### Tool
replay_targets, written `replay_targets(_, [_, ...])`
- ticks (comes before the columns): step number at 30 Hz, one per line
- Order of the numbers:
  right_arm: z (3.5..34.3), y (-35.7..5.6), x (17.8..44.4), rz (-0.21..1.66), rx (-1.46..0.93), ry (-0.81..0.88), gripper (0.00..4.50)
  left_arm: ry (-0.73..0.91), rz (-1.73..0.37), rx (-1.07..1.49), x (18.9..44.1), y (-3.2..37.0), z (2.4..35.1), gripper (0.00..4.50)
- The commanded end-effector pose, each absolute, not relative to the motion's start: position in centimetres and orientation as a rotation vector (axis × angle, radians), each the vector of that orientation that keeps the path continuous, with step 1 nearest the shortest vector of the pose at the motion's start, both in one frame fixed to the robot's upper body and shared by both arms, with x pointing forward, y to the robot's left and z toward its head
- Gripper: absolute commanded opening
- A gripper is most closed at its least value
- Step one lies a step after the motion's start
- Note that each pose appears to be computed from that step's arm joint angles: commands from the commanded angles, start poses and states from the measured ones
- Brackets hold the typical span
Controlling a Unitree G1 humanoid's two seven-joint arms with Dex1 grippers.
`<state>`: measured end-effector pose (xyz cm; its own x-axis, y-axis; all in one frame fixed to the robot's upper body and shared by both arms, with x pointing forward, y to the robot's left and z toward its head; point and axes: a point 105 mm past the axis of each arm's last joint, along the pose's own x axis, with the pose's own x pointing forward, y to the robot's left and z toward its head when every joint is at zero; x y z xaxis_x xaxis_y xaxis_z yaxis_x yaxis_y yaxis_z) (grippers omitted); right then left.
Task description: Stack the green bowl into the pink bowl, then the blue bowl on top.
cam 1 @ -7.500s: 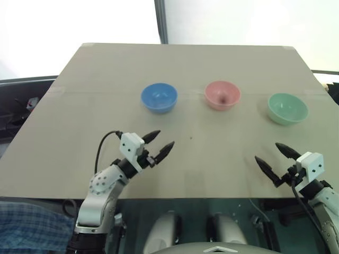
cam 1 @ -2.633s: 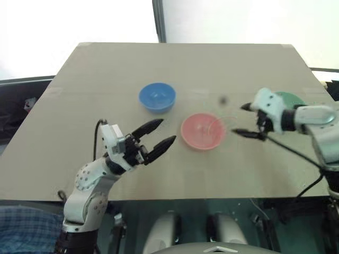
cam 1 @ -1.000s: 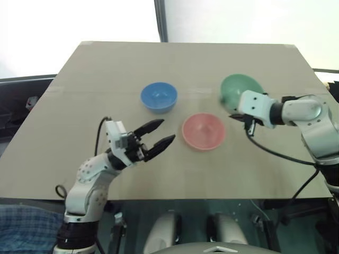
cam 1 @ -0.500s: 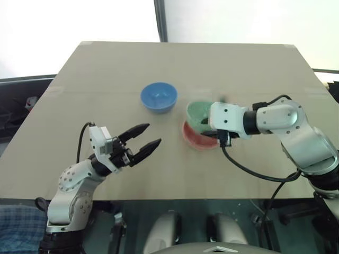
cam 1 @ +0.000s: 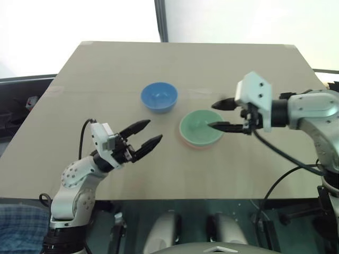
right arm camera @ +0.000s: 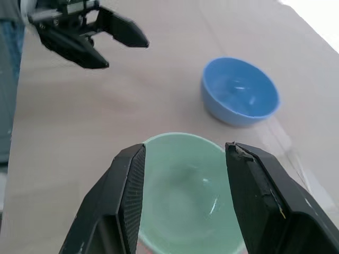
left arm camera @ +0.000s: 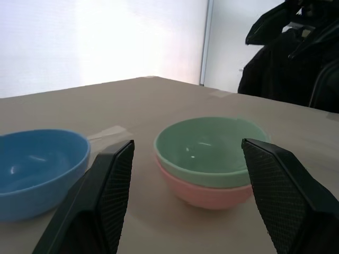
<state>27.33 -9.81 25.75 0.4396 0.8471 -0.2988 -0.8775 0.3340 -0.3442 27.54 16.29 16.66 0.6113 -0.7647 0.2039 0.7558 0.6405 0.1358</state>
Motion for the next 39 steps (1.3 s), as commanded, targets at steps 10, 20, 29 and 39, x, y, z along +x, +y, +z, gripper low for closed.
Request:
replay_targets(10, [26.7, -16.8, 25.3, 0.938, -0.287, 0.080, 2.51, -0.088, -0.735, 0.433, 34.9, 15.8, 15.0, 3.42])
replay_targets(20, [26.8, -18.0, 24.8, 0.854, -0.287, 0.070, 2.51, -0.116, -0.815, 0.677, 38.4, 12.6, 16.1, 3.42])
replay_targets(29, [26.6, -18.3, 24.7, 0.811, -0.298, 0.079, 2.51, -0.037, -0.781, 0.766, 40.1, 13.8, 15.3, 3.42])
replay_targets(39, [26.3, -18.5, 24.9, 0.796, -0.306, 0.084, 2.67, 0.049, -0.799, 0.754, 41.0, 13.8, 14.1, 2.28])
